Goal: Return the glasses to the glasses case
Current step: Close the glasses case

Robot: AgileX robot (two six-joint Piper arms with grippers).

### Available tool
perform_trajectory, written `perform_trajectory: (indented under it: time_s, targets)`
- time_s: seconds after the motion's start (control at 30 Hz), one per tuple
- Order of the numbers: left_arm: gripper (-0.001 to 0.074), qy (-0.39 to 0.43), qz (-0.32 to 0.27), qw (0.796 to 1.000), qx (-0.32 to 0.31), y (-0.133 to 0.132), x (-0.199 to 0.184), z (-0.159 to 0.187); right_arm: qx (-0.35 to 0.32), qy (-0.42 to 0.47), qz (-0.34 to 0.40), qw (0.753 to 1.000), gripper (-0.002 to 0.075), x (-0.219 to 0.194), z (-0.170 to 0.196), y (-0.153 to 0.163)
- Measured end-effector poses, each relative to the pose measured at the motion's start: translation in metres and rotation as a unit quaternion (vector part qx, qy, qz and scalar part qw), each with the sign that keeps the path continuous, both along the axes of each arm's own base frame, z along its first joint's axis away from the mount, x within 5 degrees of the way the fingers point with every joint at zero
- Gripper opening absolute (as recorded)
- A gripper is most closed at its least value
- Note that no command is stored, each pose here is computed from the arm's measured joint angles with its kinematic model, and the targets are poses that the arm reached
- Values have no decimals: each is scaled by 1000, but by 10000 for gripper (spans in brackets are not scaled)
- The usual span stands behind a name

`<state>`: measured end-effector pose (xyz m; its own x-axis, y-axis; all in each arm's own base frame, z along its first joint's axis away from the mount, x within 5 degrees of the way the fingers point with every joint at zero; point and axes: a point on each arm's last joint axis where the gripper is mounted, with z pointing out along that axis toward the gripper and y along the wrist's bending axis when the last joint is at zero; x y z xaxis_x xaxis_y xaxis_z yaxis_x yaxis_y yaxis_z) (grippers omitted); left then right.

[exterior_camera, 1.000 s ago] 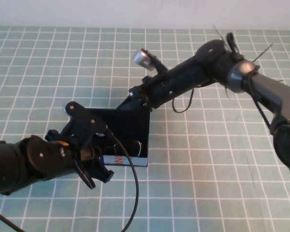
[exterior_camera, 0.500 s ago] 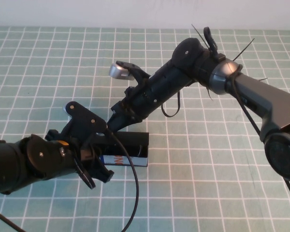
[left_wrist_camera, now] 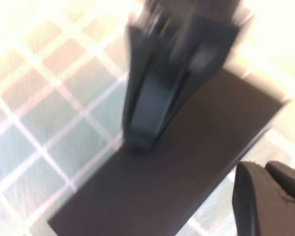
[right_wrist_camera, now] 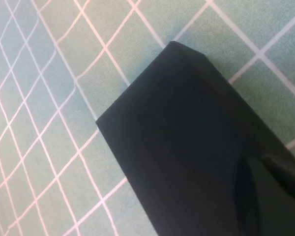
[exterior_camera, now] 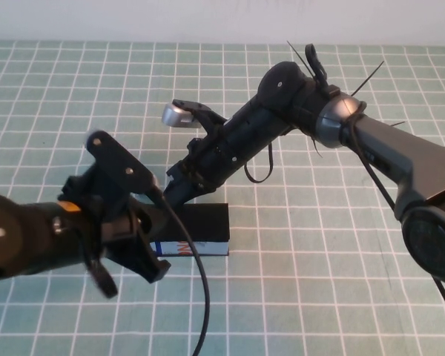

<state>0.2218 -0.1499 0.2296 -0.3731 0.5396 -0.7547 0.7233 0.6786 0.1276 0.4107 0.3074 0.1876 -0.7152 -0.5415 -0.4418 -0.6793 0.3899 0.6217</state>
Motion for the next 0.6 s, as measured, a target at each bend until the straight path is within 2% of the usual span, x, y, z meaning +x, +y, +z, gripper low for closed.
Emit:
perform_trajectory:
  time_s: [0.33, 0.47, 0.6]
  targets:
    - [2, -98, -22, 993, -62, 19, -38, 66, -27, -12, 15, 999, -11, -7, -2, 8]
    - [2, -93, -39, 992, -72, 22, -49, 73, -31, -15, 16, 999, -11, -8, -1, 9]
    - [2, -57, -94, 993, -45, 23, -65, 70, -33, -34, 23, 999, -11, -10, 10, 8]
